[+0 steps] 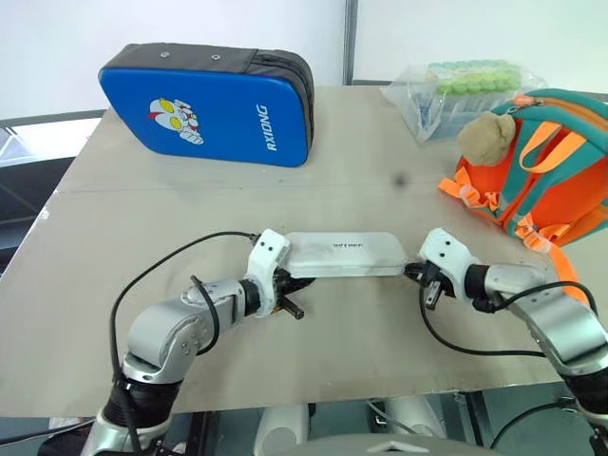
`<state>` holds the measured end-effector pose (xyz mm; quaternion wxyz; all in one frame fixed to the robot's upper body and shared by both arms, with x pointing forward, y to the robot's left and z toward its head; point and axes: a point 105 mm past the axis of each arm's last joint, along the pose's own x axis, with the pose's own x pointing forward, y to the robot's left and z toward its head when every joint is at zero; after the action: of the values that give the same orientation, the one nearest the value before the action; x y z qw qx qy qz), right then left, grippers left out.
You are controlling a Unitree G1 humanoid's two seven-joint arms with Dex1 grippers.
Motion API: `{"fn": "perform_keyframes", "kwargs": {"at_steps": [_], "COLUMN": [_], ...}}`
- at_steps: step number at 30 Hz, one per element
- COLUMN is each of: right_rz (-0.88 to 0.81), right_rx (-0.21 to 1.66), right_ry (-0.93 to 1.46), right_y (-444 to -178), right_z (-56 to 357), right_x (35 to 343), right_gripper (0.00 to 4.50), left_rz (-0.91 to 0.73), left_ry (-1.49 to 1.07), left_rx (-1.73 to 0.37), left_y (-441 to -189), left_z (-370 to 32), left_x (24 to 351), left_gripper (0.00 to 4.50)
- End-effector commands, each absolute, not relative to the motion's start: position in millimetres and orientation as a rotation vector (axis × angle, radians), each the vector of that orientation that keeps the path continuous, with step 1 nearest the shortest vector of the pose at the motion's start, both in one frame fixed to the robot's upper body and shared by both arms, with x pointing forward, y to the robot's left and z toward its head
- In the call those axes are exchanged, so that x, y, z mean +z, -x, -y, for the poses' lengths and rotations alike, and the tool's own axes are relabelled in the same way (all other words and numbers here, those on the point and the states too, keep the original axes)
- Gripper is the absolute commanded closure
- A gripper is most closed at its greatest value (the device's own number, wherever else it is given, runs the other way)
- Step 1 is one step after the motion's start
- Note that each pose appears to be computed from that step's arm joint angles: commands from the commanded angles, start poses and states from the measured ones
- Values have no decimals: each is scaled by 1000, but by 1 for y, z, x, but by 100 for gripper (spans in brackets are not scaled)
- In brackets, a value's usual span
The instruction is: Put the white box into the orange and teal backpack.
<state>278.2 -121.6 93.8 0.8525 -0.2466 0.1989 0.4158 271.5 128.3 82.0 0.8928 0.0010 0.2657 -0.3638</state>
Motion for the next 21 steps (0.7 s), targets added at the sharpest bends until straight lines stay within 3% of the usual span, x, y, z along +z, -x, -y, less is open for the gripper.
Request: {"fn": "perform_keyframes", "kwargs": {"at_steps": [1, 10, 15, 20, 21], "right_rz": [-393, -407, -404, -385, -371], "right_rx": [800, 786, 778, 764, 774], "right_ry": [526, 529, 532, 507, 501], "right_y": [-282, -282, -284, -287, -287], "right_z": [128, 139, 148, 153, 153], "right_x": [100, 99, 103, 109, 111], "right_gripper": [446, 446, 450, 450, 450], "left_rz": [-609, -678, -675, -651, -650], "left_ry": [-69, -97, 45, 214, 286], "left_rx": [-676, -632, -580, -569, -588], "left_y": [-265, -240, -231, -235, -234], "left_z": [-162, -215, -239, -237, -233], "left_x": [71, 68, 77, 88, 92], "left_gripper": [450, 450, 232, 4, 4]}}
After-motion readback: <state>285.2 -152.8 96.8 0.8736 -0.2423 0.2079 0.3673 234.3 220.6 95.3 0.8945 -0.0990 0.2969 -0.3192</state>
